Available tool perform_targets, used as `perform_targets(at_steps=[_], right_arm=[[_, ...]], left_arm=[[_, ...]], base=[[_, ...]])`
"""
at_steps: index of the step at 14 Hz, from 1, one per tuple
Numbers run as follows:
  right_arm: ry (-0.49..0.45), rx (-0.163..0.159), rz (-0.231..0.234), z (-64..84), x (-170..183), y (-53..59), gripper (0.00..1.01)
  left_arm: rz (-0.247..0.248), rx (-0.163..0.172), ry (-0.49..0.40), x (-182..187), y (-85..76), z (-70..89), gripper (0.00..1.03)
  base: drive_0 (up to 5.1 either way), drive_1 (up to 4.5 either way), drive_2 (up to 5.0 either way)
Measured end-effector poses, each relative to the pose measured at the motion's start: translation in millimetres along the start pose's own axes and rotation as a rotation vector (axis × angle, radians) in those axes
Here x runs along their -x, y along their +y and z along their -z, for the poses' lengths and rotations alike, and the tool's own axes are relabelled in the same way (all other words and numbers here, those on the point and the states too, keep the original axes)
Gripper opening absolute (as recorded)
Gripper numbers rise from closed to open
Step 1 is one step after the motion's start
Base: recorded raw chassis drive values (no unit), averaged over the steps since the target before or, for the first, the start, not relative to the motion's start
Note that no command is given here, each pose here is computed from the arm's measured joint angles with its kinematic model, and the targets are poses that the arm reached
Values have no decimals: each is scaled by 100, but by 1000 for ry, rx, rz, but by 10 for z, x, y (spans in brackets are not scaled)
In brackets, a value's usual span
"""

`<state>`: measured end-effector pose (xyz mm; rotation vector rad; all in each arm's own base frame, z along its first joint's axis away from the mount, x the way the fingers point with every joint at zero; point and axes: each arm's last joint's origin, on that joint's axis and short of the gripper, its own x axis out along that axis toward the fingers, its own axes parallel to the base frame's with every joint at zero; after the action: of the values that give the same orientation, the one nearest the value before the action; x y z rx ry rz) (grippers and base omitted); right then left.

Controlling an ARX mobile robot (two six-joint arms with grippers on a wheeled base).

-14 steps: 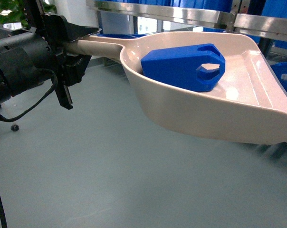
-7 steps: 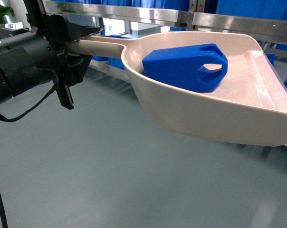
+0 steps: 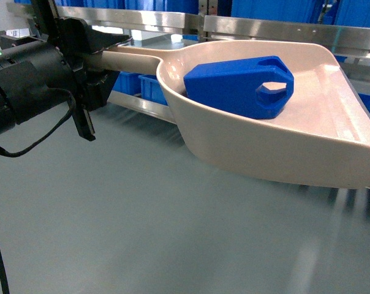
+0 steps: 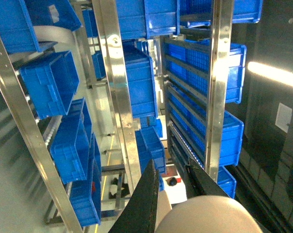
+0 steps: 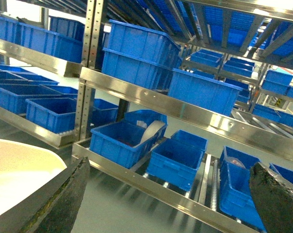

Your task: Place part in tray to right shelf

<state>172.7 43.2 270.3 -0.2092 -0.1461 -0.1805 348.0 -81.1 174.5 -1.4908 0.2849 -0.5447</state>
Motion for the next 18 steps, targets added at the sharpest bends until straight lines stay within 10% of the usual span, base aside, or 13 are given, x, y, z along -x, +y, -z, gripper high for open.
perform_targets(at_steps=[18], right_arm=[[0, 0, 0, 0, 0, 0, 98]], left_arm=[[0, 0, 2, -2, 0, 8, 13]], base=[[-158, -158, -158]])
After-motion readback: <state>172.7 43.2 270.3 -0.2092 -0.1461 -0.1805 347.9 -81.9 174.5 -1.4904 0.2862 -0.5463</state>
